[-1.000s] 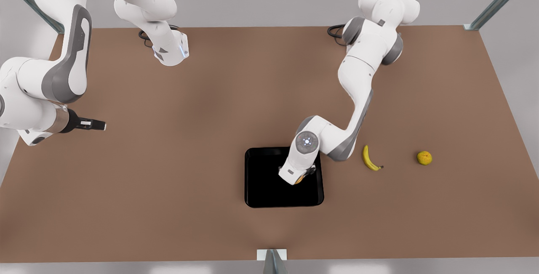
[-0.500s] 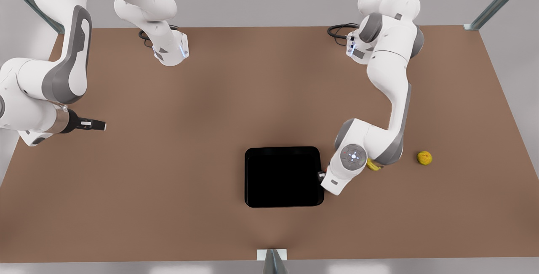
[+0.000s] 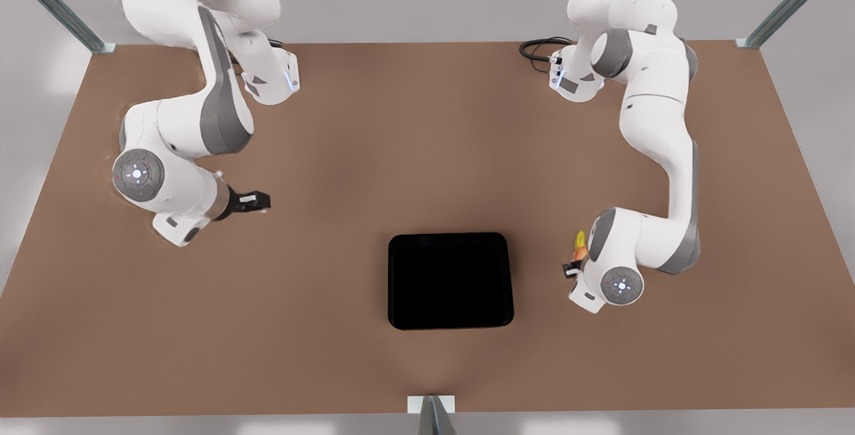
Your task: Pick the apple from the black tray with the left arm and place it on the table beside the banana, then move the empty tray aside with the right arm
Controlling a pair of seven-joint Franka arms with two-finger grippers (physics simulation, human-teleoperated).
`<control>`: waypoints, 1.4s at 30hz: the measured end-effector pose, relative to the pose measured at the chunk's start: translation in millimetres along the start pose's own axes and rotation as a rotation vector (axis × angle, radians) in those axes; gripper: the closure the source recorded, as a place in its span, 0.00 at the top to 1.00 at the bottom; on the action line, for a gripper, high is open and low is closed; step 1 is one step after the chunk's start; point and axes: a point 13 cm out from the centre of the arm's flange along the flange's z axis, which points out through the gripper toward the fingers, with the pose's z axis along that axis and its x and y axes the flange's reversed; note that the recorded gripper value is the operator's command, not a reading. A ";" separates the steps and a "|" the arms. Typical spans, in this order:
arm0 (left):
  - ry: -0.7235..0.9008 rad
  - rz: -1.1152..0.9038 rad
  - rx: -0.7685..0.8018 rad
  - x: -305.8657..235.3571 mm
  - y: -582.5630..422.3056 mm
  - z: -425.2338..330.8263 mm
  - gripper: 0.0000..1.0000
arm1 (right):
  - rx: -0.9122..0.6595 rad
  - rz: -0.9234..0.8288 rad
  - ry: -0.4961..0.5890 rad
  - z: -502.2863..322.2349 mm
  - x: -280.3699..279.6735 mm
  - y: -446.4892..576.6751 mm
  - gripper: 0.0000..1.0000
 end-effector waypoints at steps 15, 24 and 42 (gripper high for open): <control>0.106 0.056 -0.086 -15.0 76.3 79.3 0.70 | -0.117 0.354 -0.231 225.0 -139.7 208.2 1.00; 0.096 0.089 -0.096 -28.9 104.9 99.7 1.00 | -0.092 0.453 -0.294 274.3 -159.2 199.4 1.00; -0.169 0.314 0.152 134.4 25.9 -210.1 1.00 | -0.221 0.475 -0.331 259.9 -174.0 217.4 0.08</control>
